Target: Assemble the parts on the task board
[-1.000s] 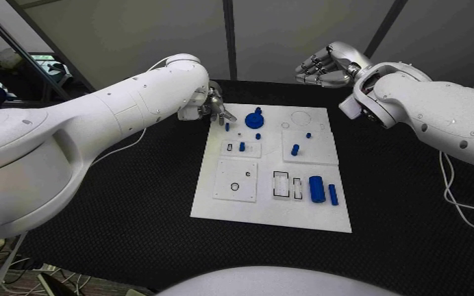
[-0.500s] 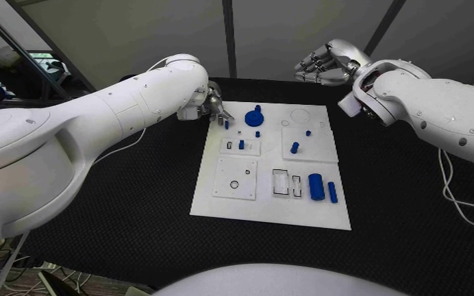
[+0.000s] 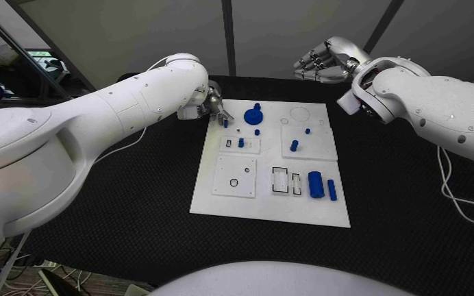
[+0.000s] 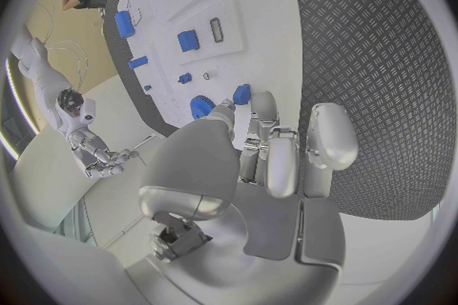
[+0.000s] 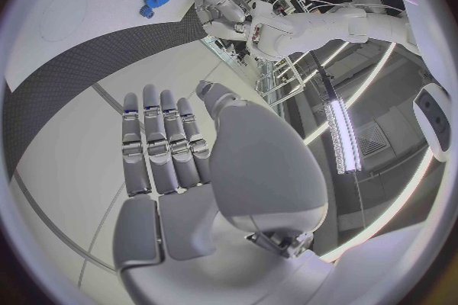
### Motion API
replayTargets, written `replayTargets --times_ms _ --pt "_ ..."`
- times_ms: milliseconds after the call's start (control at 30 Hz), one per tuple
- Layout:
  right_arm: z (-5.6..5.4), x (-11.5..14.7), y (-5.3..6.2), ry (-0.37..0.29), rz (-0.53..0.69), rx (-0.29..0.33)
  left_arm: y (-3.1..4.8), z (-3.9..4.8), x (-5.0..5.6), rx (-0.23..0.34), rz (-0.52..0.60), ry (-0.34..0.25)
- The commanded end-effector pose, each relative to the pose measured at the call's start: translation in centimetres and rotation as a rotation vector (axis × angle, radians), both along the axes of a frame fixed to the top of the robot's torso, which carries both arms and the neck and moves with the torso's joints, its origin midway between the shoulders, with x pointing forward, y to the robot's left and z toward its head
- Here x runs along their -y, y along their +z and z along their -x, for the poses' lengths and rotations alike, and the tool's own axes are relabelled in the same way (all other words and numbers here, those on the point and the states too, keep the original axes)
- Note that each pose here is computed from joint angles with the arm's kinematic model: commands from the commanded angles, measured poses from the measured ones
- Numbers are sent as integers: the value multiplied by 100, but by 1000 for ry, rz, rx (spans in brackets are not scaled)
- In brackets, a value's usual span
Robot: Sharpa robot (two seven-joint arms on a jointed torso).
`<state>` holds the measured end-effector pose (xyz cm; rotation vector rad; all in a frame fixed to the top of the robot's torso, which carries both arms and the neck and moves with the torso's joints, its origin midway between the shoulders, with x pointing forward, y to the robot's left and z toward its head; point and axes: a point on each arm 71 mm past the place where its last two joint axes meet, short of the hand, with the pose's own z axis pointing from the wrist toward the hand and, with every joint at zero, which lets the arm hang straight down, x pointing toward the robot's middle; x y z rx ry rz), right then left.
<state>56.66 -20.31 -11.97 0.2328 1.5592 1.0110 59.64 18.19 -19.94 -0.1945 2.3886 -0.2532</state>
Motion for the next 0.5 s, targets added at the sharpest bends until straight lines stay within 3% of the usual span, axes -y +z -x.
replayTargets --times_ms 33,500 --pt "1 -11 14 11 -1 4 2 4 19 -8 7 -18" --pt "0 -10 13 11 -1 3 0 13 33 -4 11 -21"
